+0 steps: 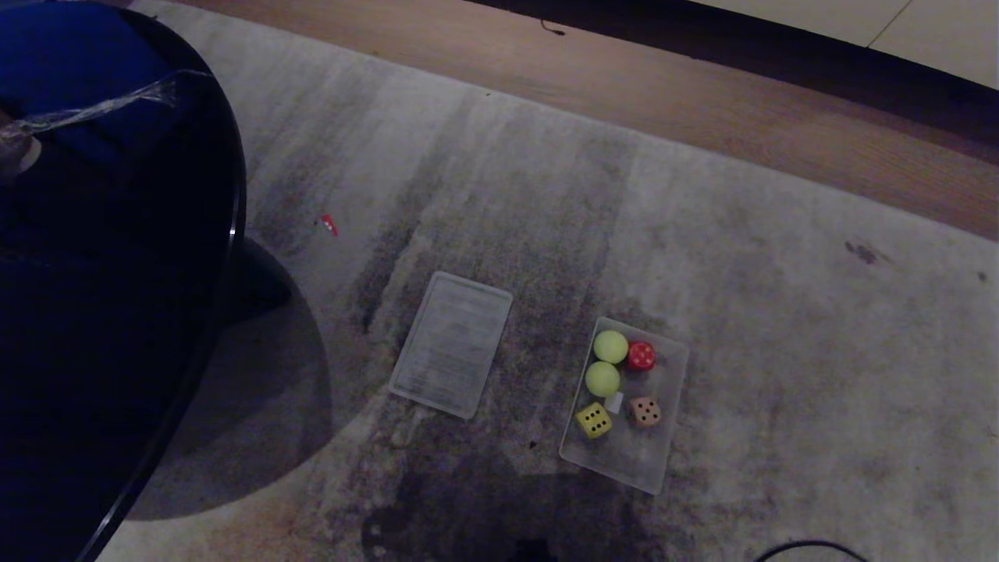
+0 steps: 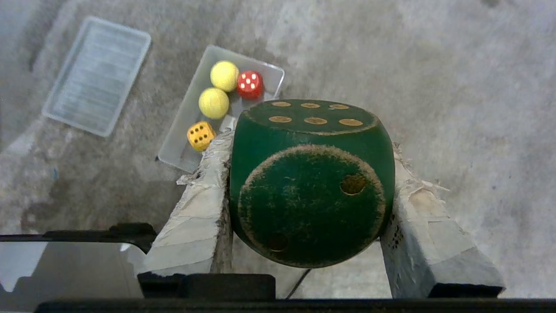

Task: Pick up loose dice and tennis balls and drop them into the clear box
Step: Put the toys in the box

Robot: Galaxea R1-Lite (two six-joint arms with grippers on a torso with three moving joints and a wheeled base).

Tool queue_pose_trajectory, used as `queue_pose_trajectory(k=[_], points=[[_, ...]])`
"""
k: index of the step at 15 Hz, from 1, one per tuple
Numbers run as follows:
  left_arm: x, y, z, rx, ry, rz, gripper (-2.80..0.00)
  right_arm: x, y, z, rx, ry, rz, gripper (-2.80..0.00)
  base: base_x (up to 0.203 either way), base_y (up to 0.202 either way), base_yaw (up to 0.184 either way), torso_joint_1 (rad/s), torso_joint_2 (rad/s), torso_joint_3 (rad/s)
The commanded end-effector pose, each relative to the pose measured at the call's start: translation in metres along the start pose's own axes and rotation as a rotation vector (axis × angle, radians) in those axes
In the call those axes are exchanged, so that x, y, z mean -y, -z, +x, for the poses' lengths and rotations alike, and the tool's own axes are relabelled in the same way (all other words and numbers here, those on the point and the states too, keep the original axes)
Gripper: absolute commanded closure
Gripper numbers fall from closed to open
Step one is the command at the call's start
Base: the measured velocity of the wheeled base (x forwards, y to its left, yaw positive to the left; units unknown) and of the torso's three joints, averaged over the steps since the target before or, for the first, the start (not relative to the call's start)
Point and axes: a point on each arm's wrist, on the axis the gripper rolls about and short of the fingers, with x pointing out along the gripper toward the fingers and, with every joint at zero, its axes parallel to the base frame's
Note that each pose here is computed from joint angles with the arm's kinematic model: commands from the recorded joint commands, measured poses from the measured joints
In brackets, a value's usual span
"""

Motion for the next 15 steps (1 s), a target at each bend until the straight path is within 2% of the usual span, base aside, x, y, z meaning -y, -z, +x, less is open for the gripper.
queue_pose_trajectory(k=[1,15], points=[[0.0000,0.0000,0.0000,0.001,0.000,-0.002,0.00,0.0000,0.0025,0.0007,-0.010,-0.001,0.000,0.00,0.000,0.000,0.000,0.003,0.01,-0.198],[0.0000,0.0000,0.0000,0.001,-0.001,-0.003,0.00,0.0000,0.0025,0.0007,-0.010,-0.001,0.000,0.00,0.000,0.000,0.000,0.002,0.00,-0.196]])
